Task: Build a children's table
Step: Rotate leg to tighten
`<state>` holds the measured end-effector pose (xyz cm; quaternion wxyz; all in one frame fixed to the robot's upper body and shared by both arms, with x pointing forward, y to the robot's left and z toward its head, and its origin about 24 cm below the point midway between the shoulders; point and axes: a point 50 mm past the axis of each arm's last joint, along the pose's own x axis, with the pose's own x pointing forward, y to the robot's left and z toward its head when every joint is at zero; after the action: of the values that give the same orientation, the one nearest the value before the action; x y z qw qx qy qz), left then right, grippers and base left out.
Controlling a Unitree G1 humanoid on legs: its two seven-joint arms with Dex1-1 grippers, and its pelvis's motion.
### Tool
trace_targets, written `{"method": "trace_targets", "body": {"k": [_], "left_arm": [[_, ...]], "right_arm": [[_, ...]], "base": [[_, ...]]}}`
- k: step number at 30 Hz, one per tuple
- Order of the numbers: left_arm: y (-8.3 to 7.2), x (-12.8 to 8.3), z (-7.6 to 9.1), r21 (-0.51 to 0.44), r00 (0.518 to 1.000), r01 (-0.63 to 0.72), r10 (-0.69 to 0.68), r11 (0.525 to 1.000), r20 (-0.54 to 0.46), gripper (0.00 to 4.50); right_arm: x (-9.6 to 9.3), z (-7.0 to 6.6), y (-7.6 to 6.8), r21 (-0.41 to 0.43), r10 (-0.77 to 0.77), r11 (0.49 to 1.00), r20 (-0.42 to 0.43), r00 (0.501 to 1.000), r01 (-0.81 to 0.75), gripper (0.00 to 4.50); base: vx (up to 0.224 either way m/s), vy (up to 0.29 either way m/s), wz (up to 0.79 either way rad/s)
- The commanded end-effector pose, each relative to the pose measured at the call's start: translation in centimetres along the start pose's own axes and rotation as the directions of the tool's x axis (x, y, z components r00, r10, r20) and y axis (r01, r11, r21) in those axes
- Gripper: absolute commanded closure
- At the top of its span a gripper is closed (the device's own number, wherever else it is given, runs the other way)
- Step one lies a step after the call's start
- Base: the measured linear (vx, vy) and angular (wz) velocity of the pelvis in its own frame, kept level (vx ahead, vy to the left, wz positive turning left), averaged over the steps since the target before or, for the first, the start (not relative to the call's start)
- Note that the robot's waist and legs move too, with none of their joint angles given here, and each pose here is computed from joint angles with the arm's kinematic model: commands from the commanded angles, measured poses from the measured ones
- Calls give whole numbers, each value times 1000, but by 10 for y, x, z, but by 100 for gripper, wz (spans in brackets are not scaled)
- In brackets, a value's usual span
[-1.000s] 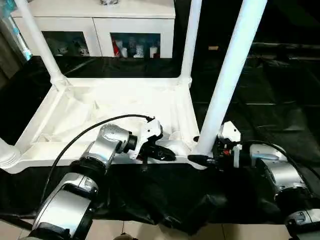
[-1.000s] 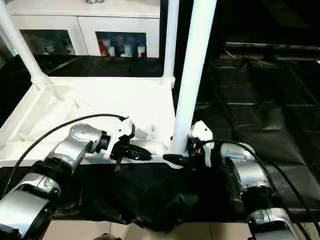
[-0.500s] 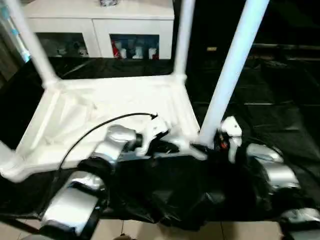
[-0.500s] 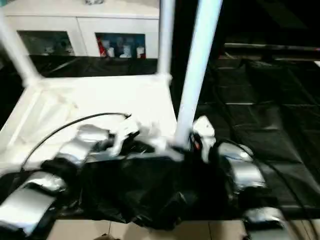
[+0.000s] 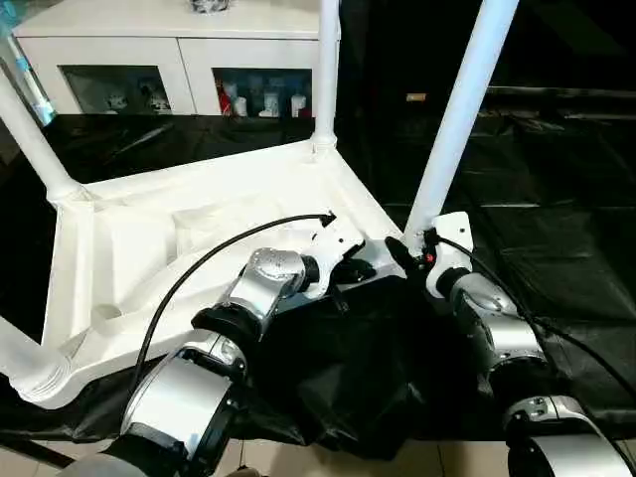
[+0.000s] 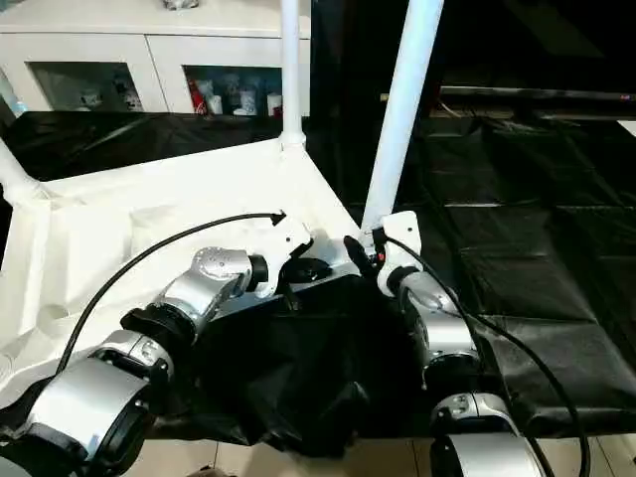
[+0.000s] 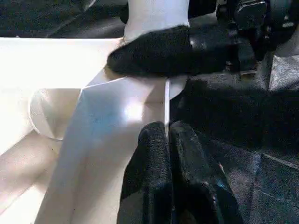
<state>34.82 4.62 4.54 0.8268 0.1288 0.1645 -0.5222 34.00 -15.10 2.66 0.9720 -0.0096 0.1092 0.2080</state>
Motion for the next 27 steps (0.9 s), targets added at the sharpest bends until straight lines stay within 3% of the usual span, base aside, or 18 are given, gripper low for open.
{"method": "trace_targets", "body": {"k": [1, 4, 8, 14, 19, 20, 22, 27], "left_arm": [[-7, 5, 14, 48, 995, 82, -85, 995, 60, 450], [-7, 0, 11, 69, 989, 128, -132, 989, 59, 450], [-5, -18, 1, 94, 965, 251, -257, 963, 49, 450], [-3, -38, -7, 93, 923, 381, -385, 920, 23, 450], [-1, -49, -12, 88, 898, 440, -441, 894, -9, 450], [-1, -50, -13, 88, 895, 445, -445, 891, -15, 450], [2, -56, -15, 87, 892, 451, -451, 888, -22, 450], [3, -59, -15, 86, 891, 454, -453, 887, -25, 450]], "right_arm": [[3, -2, 27, -26, 227, 973, 3, 974, -227, 72], [-1, 0, 20, -66, 266, 962, 2, 964, -265, 66], [-26, 2, 1, -137, 470, 869, -66, 880, -475, 66], [-45, 8, -12, -106, 595, 793, -79, 800, -600, 66], [-49, 10, -14, -100, 638, 758, -93, 764, -645, 66], [-50, 10, -15, -99, 647, 750, -98, 756, -654, 93], [-52, 9, -14, -84, 676, 724, -111, 728, -685, 100], [-53, 8, -11, -76, 692, 709, -116, 713, -701, 150]], "base": [[0, 0, 0], [0, 0, 0], [0, 0, 0], [0, 0, 0], [0, 0, 0], [0, 0, 0], [0, 0, 0], [0, 0, 0]]}}
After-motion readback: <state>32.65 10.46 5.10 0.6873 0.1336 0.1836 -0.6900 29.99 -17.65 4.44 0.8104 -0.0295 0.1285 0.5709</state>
